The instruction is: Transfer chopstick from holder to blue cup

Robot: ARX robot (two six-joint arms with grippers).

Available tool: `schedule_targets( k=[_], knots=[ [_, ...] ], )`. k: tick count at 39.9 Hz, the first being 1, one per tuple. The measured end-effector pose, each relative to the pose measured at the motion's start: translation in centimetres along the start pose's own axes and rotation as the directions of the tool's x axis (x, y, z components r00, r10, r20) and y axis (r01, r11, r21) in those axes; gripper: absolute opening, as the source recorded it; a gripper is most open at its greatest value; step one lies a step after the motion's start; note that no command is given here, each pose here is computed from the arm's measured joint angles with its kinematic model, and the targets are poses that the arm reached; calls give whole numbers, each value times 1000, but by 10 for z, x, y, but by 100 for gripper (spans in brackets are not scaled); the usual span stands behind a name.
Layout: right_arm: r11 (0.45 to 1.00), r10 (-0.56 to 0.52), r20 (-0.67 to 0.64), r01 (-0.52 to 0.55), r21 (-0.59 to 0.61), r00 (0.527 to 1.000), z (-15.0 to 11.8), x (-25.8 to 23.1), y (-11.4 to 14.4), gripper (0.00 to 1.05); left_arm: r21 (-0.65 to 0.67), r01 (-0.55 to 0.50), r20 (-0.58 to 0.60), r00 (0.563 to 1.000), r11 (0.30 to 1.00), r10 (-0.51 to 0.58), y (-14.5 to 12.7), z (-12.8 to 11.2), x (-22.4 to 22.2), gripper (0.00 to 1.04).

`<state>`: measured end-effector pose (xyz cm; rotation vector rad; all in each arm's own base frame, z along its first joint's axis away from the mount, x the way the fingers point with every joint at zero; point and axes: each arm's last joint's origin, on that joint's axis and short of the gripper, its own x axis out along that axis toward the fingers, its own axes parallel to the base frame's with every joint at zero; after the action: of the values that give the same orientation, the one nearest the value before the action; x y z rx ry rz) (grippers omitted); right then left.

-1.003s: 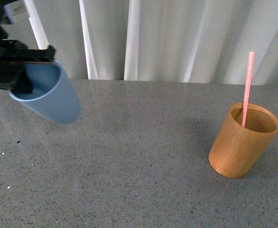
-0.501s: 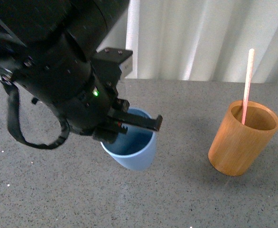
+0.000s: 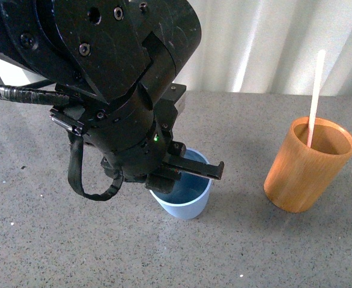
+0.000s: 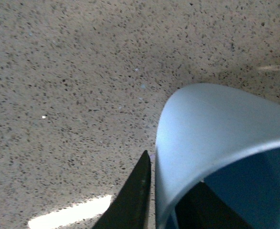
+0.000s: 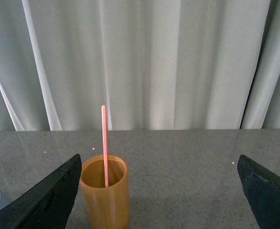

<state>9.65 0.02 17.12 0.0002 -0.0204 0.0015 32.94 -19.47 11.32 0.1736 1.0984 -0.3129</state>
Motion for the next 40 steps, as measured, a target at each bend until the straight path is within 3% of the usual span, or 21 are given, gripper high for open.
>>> schedule_targets(
  k=[12,20,22,26,30,34,40],
  knots=[
    [1000,0,0,0,0,1000,0,0,0,95,-19,16,17,1000,1000,-16,6,-1,-9,65],
    [1000,0,0,0,0,1000,0,0,0,95,-68,-5,118,993,998,13,25,-3,-34,95],
    [1000,0,0,0,0,1000,0,0,0,95,-80,-14,146,989,997,26,29,-3,-39,99],
    [1000,0,0,0,0,1000,0,0,0,95,-156,-68,273,956,985,109,48,-6,-57,98],
    [1000,0,0,0,0,1000,0,0,0,95,-296,-115,446,861,948,244,79,-15,-80,98],
    [1000,0,0,0,0,1000,0,0,0,95,-383,-142,544,764,913,347,100,-31,-99,98],
    [1000,0,0,0,0,1000,0,0,0,95,-432,-161,576,708,887,408,112,-52,-119,98]
  ],
)
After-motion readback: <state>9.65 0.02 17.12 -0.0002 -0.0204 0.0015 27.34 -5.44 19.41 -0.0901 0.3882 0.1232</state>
